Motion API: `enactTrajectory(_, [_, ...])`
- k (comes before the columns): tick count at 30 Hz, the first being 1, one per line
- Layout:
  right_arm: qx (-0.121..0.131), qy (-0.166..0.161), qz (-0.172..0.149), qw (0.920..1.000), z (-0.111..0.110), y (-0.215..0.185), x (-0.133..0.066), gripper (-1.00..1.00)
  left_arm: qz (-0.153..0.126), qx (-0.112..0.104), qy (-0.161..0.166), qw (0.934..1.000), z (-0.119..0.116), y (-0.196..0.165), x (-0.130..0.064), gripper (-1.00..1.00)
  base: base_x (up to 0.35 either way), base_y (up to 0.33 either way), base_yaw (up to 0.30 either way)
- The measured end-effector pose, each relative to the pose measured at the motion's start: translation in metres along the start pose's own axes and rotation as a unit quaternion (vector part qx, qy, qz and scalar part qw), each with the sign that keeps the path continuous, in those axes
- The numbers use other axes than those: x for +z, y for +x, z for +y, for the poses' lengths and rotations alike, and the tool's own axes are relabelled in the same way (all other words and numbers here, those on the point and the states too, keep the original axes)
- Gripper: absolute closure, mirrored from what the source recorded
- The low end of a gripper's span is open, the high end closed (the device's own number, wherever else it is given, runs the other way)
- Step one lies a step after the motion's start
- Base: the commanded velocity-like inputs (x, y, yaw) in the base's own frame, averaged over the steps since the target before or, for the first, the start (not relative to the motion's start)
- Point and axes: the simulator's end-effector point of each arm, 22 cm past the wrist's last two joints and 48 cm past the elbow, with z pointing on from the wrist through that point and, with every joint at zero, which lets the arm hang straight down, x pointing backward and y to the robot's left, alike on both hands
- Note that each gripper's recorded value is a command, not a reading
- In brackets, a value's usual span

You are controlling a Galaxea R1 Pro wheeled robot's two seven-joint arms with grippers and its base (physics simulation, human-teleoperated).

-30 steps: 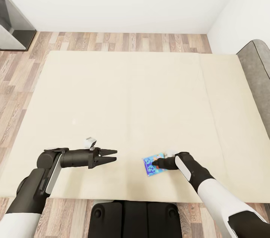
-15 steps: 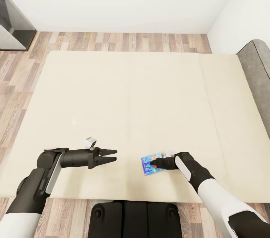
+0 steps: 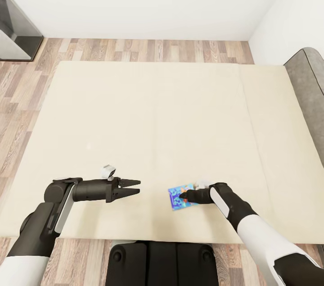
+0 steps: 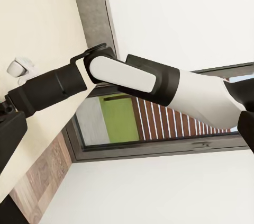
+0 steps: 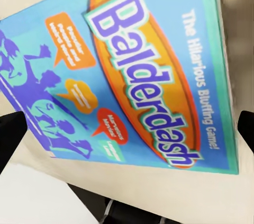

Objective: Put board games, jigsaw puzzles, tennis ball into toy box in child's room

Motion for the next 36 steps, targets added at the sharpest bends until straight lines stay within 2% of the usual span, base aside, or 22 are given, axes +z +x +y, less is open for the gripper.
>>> enactTrajectory(16, [-0.018, -0.019, 0.014, 0.9996, 0.015, 0.010, 0.004, -1.00, 0.000, 0.000, 0.000, 1.0000, 0.000, 0.000, 0.000, -1.00, 0.000, 0.000, 0.000])
enactTrajectory(36, [-0.020, -0.016, 0.011, 0.9996, 0.010, 0.008, 0.003, -1.00, 0.000, 0.000, 0.000, 1.0000, 0.000, 0.000, 0.000, -1.00, 0.000, 0.000, 0.000])
